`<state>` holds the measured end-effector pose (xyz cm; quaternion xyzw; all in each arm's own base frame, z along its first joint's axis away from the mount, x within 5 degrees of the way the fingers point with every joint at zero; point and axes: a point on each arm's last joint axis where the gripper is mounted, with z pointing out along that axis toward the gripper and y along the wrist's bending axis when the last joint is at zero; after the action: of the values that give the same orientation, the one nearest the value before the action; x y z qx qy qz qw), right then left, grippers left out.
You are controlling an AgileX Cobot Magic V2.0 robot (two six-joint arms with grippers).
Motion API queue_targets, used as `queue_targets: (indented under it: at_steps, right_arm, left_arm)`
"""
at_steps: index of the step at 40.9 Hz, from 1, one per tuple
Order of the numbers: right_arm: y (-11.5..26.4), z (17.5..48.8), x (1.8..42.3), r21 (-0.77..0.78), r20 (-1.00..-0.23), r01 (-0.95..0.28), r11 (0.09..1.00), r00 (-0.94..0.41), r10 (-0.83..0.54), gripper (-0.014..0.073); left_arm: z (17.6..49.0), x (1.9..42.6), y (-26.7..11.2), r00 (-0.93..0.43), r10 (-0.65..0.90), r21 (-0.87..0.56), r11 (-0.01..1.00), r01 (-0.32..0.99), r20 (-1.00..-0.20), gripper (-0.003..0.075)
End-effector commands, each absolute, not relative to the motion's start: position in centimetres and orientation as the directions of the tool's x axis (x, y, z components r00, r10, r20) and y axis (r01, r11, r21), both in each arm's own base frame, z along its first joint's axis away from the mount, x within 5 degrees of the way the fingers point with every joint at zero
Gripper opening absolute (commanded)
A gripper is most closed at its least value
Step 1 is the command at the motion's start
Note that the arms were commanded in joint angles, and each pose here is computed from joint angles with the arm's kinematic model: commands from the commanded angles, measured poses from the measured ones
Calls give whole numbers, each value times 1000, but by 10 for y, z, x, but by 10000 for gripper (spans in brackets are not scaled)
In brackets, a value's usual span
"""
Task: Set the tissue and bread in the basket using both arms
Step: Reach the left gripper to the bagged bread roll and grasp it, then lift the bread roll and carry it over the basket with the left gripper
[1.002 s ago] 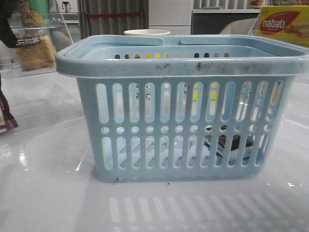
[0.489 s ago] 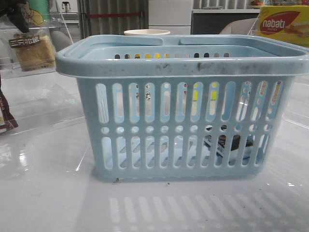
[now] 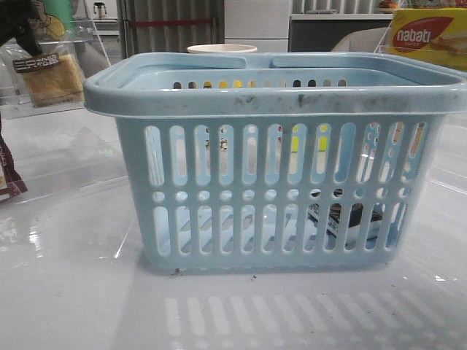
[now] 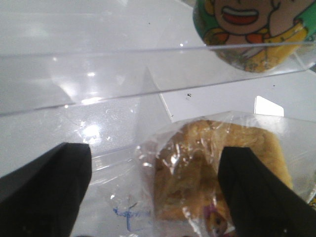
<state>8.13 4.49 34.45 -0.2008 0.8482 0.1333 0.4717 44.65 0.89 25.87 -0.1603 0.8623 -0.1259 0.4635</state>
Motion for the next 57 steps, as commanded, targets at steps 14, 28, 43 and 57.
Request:
queue_targets:
  at_steps: [14,28,43,57]
  right_arm:
    - [46,358,84,24,-898,-471,882,-398,-188,571]
    - [46,358,84,24,-898,-471,882,-398,-188,571]
    - [46,358,84,24,-898,-471,882,-398,-188,571]
    - [46,358,84,24,-898,-471,882,-398,-188,571]
  left_arm:
    - [296,447,10,-388,-413,-391,910,-138,-824,232]
    - [303,441,8,-405,-410,-394,910,-126,-817,92]
    - [348,417,6,-352,-393,-393,916,-74,-850,92]
    - [412,365,-33,-312,-183,-237,961,144,-932,92]
